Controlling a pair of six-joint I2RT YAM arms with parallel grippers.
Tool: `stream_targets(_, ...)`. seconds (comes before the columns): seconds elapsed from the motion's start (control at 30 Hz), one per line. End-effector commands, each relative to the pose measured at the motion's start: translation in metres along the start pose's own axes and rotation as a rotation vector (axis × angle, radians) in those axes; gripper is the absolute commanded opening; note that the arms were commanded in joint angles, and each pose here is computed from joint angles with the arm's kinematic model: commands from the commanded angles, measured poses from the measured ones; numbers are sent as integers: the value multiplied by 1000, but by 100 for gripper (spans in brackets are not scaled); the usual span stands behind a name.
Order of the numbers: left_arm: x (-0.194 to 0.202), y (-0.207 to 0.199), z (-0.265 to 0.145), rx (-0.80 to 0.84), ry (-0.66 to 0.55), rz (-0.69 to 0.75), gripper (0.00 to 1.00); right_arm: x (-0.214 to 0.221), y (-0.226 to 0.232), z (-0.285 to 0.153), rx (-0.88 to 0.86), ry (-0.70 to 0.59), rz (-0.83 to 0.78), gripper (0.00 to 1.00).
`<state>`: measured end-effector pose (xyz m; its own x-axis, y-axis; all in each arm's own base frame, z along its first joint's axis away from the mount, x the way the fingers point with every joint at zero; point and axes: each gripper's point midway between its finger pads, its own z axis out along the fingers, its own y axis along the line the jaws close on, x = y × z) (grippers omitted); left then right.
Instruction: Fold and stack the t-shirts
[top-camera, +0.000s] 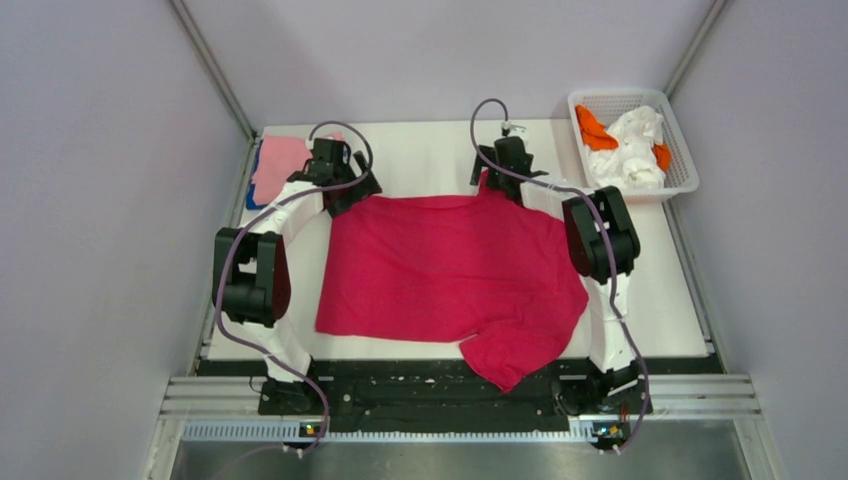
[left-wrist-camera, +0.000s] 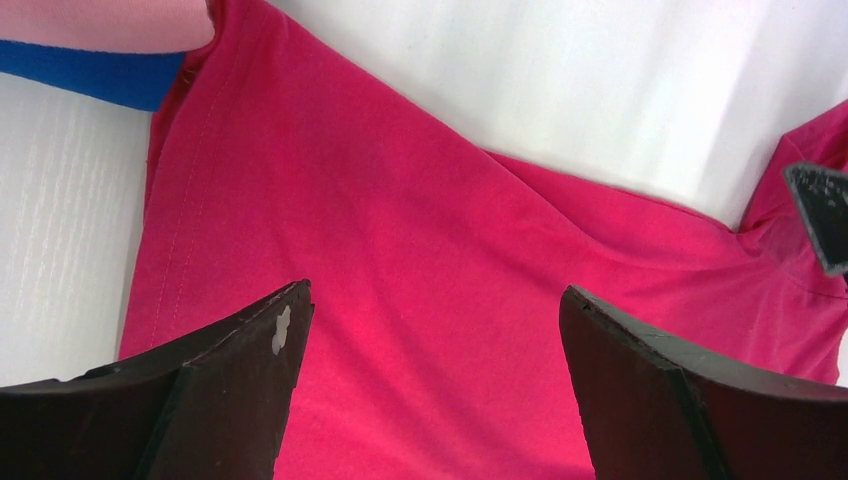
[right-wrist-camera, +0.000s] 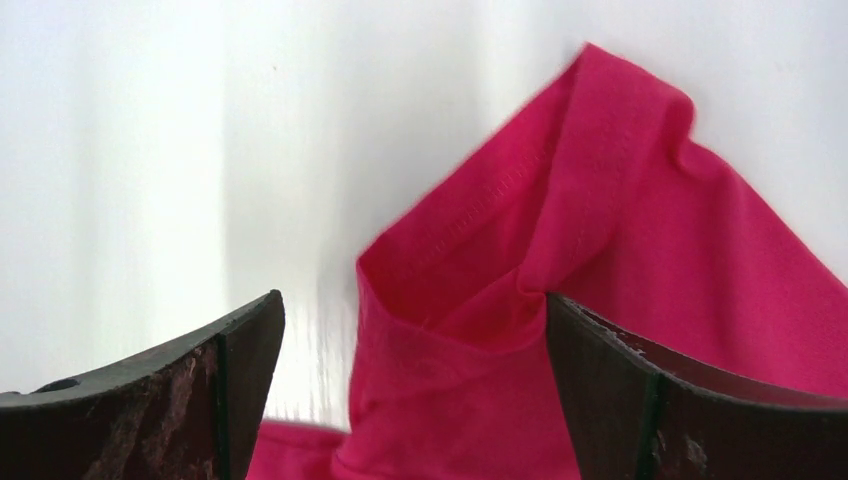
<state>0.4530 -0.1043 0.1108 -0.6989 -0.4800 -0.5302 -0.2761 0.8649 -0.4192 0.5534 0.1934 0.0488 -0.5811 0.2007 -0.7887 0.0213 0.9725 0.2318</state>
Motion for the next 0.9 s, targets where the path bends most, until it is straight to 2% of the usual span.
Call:
stream_targets(0.0,-16,-7,-9,18,-49,19,98,-32,17,22,-61,-74,15,99)
stream_targets(0.17,-16,-7,-11,15,-52,22,98,-68,38,43,-108,-155,26,99)
stream_targets(0.3,-17,-9,-13,26,-54,23,98,-97,50,44,-137,-212,11,99)
stream_targets(0.5,-15,-15,-18,53,-41,17,98,-126,51,0,-130,-227,-31,99)
stream_targets(0.53,-14,-16,-19,59,-39,19,97,-124,45,-12,-116,-221,-37,99)
stream_targets(0.73,12,-19,-16,46,36,61,98,-48,-23,-88,92,-14,-68,99)
stream_targets(0.87,31,-23,-5,24,84,94,98,-1,-51,-119,144,84,-81,99)
